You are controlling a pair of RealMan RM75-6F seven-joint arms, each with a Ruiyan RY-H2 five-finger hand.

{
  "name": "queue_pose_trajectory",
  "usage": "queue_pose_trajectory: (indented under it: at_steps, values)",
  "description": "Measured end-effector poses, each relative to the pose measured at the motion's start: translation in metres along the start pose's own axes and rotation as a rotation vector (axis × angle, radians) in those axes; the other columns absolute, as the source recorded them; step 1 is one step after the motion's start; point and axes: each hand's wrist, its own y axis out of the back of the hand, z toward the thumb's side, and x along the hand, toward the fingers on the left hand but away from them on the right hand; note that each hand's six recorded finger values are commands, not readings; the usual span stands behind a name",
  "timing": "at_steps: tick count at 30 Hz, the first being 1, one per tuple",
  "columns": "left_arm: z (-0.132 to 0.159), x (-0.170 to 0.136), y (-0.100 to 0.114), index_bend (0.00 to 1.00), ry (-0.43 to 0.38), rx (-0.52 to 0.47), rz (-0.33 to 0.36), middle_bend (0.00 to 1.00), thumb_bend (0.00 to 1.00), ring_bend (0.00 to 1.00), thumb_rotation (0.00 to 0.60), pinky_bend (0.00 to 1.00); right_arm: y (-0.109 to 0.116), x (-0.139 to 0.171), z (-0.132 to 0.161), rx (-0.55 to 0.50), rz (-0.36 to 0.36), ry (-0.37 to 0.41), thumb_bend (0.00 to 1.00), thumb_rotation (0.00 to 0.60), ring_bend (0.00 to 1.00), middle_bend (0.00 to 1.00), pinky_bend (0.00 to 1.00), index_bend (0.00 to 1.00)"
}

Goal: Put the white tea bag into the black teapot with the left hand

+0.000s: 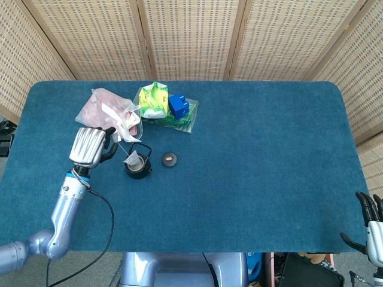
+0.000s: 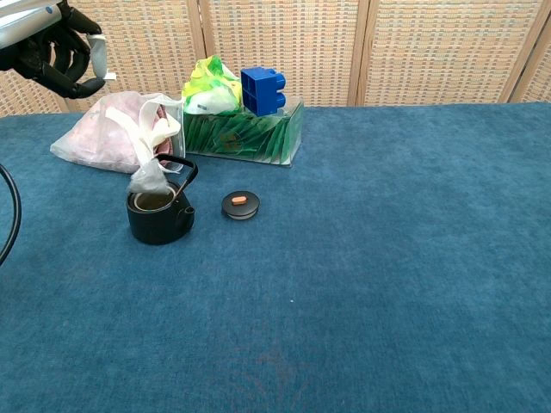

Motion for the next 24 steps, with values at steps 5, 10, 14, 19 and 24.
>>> queue_pose_trajectory:
  at_steps: [5,10,14,19,24]
  values:
    - [0.005,0.006,-0.001,0.65,-0.006,0.001,-0.004,0.76,0.55,0.67,0.6,0.7,-0.001,0.0,-0.001,-0.002,0.001,-0.004,0.12,0.6,0.03,0.18,0.1,0.11]
    - [0.006,0.006,-0.008,0.65,-0.004,0.001,-0.027,0.76,0.55,0.67,0.6,0.7,-0.001,0.0,-0.003,-0.002,0.002,-0.009,0.12,0.6,0.03,0.18,0.1,0.11]
    - [0.004,0.003,-0.015,0.65,0.003,0.0,-0.048,0.76,0.55,0.67,0.6,0.7,-0.001,0.0,-0.003,-0.002,0.002,-0.009,0.12,0.6,0.03,0.18,0.1,0.11]
    - [0.001,-0.001,-0.018,0.65,0.009,-0.002,-0.058,0.76,0.55,0.67,0.6,0.7,-0.002,0.0,-0.003,-0.003,0.004,-0.01,0.12,0.6,0.03,0.18,0.1,0.11]
    - [-0.005,-0.013,-0.029,0.65,0.019,0.007,-0.096,0.76,0.55,0.67,0.6,0.7,-0.003,0.0,-0.004,-0.004,0.006,-0.011,0.12,0.6,0.03,0.18,0.1,0.11]
